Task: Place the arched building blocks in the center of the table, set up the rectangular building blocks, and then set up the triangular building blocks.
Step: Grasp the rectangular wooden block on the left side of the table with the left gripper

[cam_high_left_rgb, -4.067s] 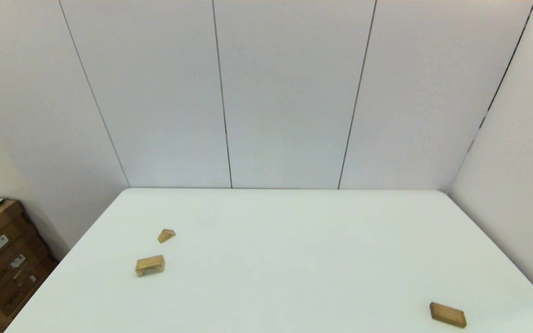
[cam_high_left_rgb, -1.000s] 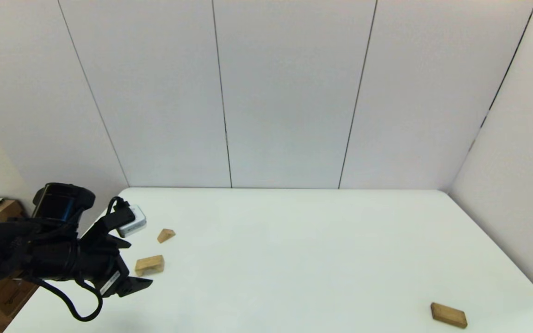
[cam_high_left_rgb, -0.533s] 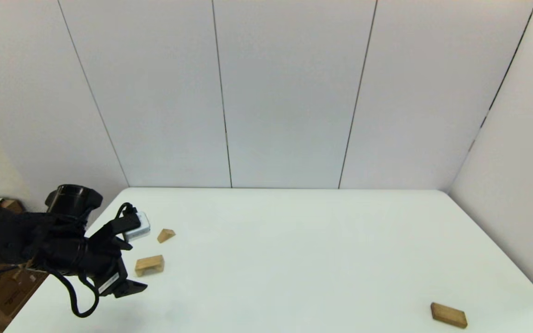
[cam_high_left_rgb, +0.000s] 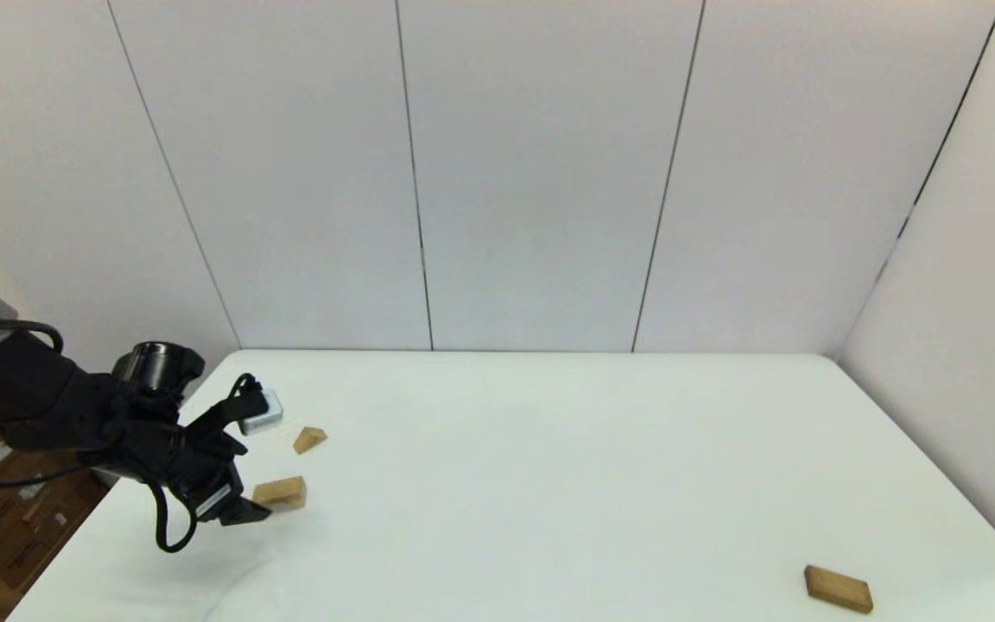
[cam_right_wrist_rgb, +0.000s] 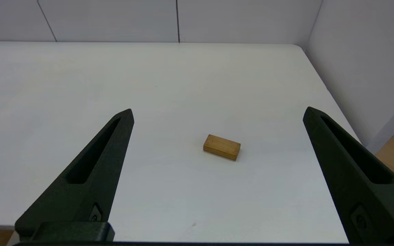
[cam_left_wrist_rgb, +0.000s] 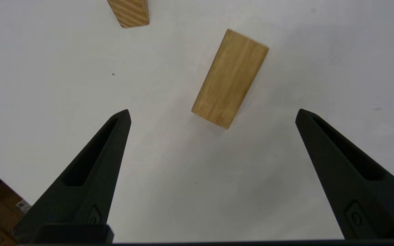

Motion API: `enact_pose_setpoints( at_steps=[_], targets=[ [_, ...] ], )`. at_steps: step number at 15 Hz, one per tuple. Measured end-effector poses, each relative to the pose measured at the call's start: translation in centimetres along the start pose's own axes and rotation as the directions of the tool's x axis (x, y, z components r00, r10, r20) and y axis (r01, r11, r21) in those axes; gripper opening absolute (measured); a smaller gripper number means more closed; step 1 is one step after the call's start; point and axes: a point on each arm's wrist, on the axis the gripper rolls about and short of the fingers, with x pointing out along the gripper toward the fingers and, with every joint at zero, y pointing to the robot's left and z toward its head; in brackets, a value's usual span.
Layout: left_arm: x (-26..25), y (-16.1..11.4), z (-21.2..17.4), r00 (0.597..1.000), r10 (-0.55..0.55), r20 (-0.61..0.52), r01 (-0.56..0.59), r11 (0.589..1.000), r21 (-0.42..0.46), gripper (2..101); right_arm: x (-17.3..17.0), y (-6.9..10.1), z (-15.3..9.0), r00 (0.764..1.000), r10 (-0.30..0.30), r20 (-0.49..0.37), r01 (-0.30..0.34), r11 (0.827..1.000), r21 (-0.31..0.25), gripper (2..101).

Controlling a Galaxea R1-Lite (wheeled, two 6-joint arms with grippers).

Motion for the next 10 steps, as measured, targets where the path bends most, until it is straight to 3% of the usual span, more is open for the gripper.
enact_pose_setpoints(
  at_steps=[3, 10],
  targets=[
    [0.9, -0.2, -0.6, 0.998, -0.054, -0.036, 0.054, 0.998, -0.018, 97.8, 0.0, 0.0, 0.0, 1.0, 0.0, 0.0, 0.0, 1.0, 0.0, 98.0],
    [1.9, 0.3, -0.4, 0.997, -0.062, -0.038, 0.062, 0.998, -0.016, 97.8, 0.0, 0.0, 0.0, 1.0, 0.0, 0.0, 0.0, 1.0, 0.0, 98.0]
  ],
)
